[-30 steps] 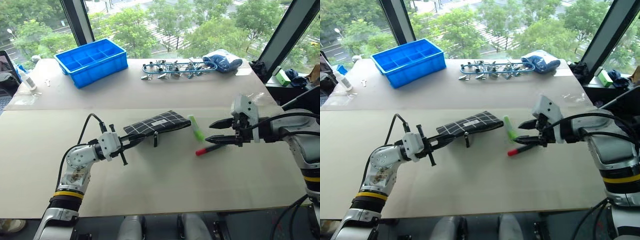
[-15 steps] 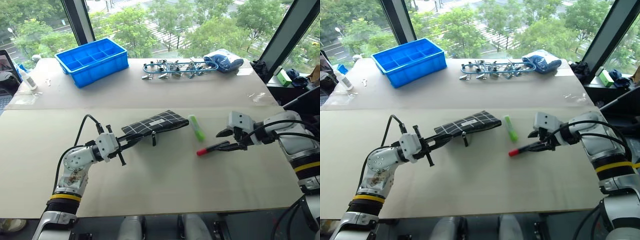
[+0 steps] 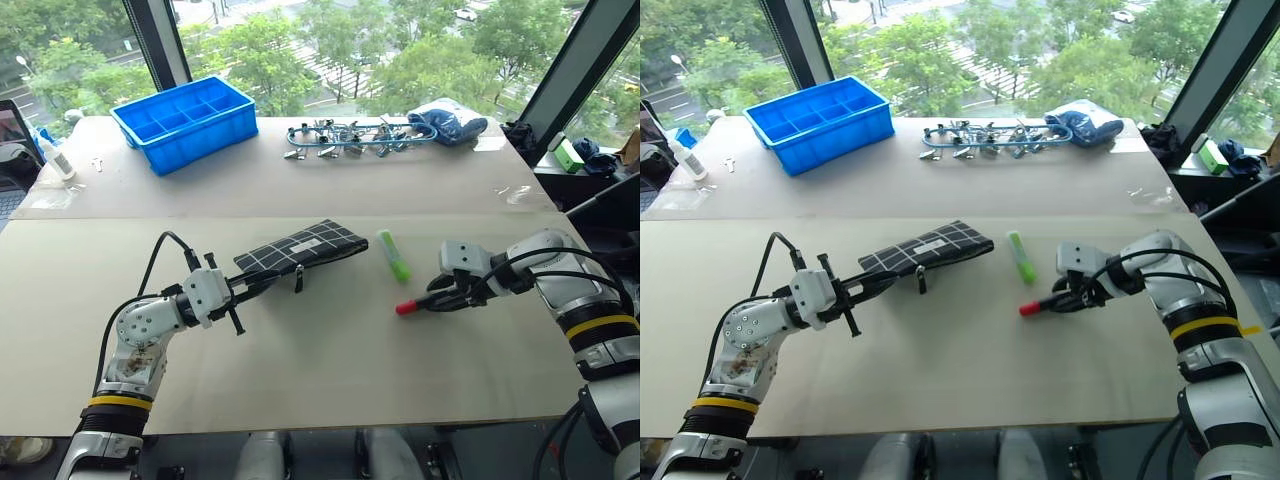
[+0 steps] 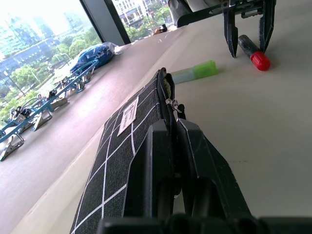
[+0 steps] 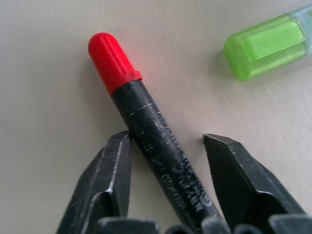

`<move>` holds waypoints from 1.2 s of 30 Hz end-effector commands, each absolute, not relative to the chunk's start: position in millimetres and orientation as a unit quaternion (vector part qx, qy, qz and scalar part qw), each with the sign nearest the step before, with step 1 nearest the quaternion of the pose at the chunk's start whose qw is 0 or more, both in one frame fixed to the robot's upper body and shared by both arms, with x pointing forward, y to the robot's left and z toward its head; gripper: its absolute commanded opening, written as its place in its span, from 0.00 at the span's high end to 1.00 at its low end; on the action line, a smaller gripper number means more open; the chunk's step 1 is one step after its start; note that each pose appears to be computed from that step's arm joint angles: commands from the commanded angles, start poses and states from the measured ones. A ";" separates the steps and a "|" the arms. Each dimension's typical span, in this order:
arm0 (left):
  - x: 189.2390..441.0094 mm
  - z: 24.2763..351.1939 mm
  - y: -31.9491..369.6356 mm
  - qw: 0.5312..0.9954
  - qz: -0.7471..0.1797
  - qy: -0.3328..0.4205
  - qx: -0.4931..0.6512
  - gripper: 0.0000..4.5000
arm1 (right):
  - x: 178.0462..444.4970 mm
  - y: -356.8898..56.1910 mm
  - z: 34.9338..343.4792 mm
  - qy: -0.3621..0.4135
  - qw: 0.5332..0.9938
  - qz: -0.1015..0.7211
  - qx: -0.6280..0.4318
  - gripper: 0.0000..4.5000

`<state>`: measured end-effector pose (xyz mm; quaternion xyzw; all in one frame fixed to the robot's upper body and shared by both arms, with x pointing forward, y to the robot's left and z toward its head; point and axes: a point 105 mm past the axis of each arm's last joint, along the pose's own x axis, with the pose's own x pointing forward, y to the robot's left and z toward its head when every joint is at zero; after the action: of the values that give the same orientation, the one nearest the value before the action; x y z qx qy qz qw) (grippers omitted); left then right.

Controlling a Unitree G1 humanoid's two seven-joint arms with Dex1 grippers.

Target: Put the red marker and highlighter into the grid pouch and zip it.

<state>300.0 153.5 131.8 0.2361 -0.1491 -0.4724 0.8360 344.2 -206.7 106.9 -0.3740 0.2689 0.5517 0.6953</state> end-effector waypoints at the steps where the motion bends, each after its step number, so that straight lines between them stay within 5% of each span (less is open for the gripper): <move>1: 297.9 145.2 153.5 0.833 -0.466 -0.173 0.245 1.00 | 338.0 -210.9 106.3 0.275 0.686 0.560 -0.375 0.81; 3: 298.0 145.5 153.3 0.833 -0.465 -0.173 0.245 1.00 | 333.9 -213.0 107.3 0.279 0.683 0.564 -0.370 0.90; 10: 299.7 146.0 151.0 0.832 -0.467 -0.176 0.243 1.00 | 329.9 -215.0 125.1 0.257 0.707 0.559 -0.349 0.90; 18: 302.5 148.0 150.6 0.834 -0.465 -0.178 0.239 1.00 | 331.8 -150.0 224.3 0.037 0.761 0.534 -0.365 0.90; 26: 304.4 149.1 144.6 0.832 -0.469 -0.182 0.233 1.00 | 327.5 -128.9 191.2 0.043 0.698 0.457 -0.550 0.90; 36: 307.3 149.3 143.0 0.831 -0.472 -0.183 0.231 1.00 | 348.9 -120.3 181.0 0.066 0.734 0.386 -0.555 0.90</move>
<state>307.1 145.6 140.7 0.2255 -0.1659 -0.4716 0.8362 346.2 -121.8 168.2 -0.5437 0.0819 0.4044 0.7308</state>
